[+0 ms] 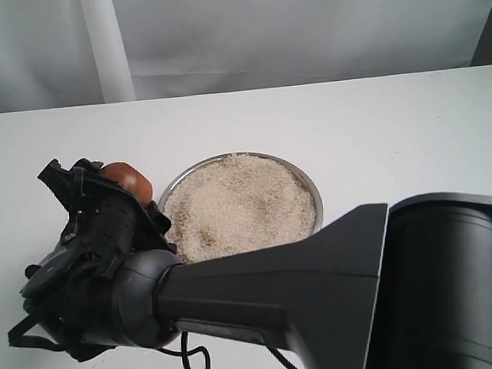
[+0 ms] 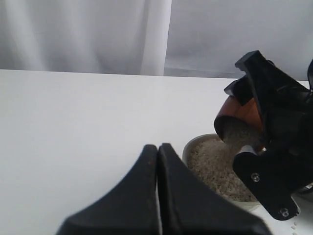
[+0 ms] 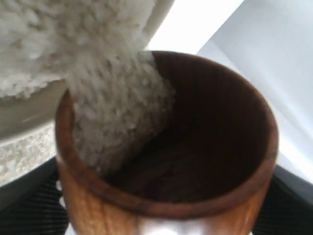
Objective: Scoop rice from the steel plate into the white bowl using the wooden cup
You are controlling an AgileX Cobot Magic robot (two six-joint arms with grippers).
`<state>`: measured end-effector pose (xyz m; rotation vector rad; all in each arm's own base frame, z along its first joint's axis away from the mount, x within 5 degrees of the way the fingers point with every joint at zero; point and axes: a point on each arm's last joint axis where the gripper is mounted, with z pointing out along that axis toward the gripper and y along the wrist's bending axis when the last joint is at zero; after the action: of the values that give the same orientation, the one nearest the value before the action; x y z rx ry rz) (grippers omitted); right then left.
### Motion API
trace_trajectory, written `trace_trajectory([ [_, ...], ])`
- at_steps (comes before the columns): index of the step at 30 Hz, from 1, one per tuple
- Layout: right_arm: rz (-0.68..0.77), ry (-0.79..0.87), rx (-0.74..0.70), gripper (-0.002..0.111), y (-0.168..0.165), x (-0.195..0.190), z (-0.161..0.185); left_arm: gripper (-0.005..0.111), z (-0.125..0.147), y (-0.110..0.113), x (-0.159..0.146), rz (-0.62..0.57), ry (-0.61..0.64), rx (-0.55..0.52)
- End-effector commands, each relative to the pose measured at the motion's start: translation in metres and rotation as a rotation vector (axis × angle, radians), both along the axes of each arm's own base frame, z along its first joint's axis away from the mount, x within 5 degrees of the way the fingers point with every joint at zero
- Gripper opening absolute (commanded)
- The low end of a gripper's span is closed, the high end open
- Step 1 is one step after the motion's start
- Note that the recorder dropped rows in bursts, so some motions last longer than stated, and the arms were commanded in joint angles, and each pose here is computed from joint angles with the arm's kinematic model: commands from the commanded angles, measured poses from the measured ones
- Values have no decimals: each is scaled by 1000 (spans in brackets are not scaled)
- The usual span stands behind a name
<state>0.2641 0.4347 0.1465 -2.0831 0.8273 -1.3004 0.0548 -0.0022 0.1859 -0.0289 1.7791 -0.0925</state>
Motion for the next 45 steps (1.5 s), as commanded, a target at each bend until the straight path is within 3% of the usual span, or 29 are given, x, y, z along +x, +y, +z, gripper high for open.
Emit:
trace_trajectory([
  [1, 22, -94, -31, 0, 4, -2, 14, 0, 1, 0, 0, -4, -9, -10],
  [13, 68, -189, -116, 0, 7, -4, 21, 0, 1, 0, 0, -4, -9, -8],
  [29, 76, -223, -126, 0, 7, -3, 23, 0, 1, 0, 0, -4, -9, -10],
  [45, -266, -8, 373, 0, -8, -7, 22, 0, 1, 0, 0, -4, -9, -10],
])
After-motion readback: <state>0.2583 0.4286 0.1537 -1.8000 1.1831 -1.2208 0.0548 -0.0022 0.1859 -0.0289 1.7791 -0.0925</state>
